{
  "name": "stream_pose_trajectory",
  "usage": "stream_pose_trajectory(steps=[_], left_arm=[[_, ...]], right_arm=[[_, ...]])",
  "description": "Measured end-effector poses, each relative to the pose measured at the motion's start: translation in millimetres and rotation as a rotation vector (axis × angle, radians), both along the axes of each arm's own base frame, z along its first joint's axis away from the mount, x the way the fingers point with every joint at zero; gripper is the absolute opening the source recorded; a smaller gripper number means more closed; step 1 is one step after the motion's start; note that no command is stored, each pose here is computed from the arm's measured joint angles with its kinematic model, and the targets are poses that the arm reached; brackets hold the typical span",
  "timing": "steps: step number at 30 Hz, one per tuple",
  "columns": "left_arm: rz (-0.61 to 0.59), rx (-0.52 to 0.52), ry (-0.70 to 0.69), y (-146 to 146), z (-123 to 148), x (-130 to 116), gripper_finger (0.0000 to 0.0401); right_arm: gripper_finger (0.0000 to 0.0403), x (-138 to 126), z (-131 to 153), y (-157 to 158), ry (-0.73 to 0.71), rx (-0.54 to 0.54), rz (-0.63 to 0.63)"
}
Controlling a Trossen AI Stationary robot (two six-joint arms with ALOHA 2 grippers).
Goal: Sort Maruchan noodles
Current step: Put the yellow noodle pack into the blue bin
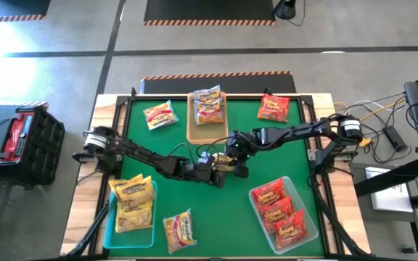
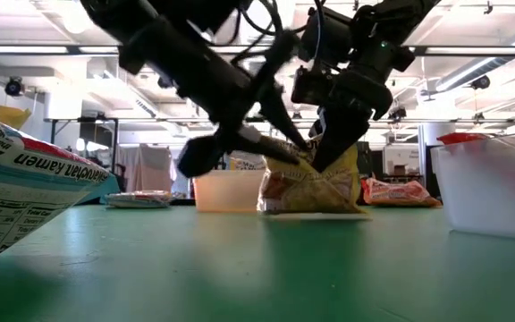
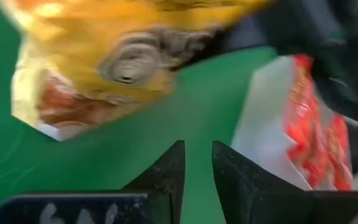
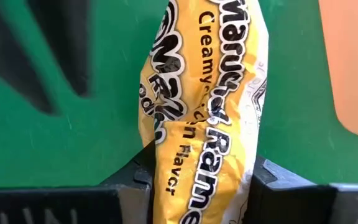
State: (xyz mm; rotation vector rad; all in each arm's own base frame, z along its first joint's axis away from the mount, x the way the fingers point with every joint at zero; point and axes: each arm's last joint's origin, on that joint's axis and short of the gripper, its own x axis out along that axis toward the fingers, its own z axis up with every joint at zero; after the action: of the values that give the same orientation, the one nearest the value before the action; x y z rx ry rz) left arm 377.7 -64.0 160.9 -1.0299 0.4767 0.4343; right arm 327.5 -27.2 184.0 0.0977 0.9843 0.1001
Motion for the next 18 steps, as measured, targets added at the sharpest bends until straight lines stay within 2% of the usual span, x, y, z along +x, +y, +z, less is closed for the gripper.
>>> stream_pose_trajectory(steps=[4,8,13,18], left_arm=[[-0.105,0.099,-0.037,-4,19,-4,0.0063],[-0.223,0.137,-0.077,-7,39,-10,0.0063],[-0.258,0.167,-0.032,-6,43,-16,0.0069],[-0.249,0.183,0.005,1,40,-17,0.0106]], right_arm=[[0.0117,-4,-1,0,0.039,-0.006,0.015],[0.0114,-6,-2,0,0.064,-0.008,0.028],[0.0118,-10,3,0,0.067,-0.007,0.028],[0.0118,-18,11,1,0.086,-0.001,0.042]])
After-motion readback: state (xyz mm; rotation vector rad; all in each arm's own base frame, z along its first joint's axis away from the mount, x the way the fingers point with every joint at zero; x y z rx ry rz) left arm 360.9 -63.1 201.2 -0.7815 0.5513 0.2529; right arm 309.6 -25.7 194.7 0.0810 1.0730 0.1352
